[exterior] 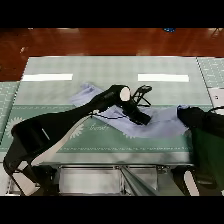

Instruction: Fold the shirts.

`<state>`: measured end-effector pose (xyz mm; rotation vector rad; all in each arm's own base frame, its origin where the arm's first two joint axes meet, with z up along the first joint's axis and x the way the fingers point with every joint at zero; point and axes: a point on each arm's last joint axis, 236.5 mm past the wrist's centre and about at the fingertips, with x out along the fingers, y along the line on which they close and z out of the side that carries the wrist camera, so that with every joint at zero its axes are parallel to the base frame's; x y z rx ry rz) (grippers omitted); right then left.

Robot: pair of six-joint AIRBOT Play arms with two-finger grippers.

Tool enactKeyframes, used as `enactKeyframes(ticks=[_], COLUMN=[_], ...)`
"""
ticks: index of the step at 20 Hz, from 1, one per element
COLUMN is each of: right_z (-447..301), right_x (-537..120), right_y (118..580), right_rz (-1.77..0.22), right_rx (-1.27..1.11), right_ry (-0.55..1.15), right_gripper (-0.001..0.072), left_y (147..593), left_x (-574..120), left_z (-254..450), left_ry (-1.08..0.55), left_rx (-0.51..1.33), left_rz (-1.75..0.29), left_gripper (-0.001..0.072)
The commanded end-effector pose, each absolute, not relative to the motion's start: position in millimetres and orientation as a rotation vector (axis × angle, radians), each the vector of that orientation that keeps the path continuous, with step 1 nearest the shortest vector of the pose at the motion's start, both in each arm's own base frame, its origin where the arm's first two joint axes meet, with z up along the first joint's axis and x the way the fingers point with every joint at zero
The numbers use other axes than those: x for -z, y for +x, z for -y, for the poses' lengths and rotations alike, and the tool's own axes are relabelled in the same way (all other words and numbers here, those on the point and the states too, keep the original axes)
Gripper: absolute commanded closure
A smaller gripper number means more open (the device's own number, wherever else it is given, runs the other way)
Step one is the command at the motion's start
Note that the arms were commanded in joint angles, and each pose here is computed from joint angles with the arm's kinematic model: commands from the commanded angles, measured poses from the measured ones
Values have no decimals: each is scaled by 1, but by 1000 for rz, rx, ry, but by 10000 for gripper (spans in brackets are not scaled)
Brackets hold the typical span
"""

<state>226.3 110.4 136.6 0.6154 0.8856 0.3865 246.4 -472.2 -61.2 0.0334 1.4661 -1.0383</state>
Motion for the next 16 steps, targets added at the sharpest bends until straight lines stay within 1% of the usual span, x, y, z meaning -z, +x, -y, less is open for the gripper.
enactKeyframes(ticks=[1, 3, 6, 8, 10, 12, 14, 16], right_z=[-108, -107, -124, -147, -180, -221, -268, -315], right_x=[-136, -131, -124, -121, -116, -108, -98, -84], right_y=[229, 231, 239, 256, 280, 306, 336, 365], right_rz=[-883, -906, -950, -951, -958, -984, -1013, -1058], right_rx=[-368, -358, -413, -471, -526, -585, -640, -694], right_ry=[629, 639, 655, 667, 666, 625, 588, 579], right_gripper=[692, 692, 692, 692, 692, 692, 692, 692], left_y=[264, 307, 367, 404, 426, 422, 404, 384], left_x=[51, 36, 4, -26, -56, -83, -100, -111], left_z=[472, 437, 352, 284, 208, 136, 75, 29], left_ry=[41, -26, -120, -199, -258, -297, -332, -384], left_rx=[1029, 959, 847, 720, 576, 465, 347, 223], left_rz=[-1453, -1458, -1441, -1356, -1233, -1121, -1023, -937], left_gripper=[682, 683, 683, 683, 684, 683, 683, 683])
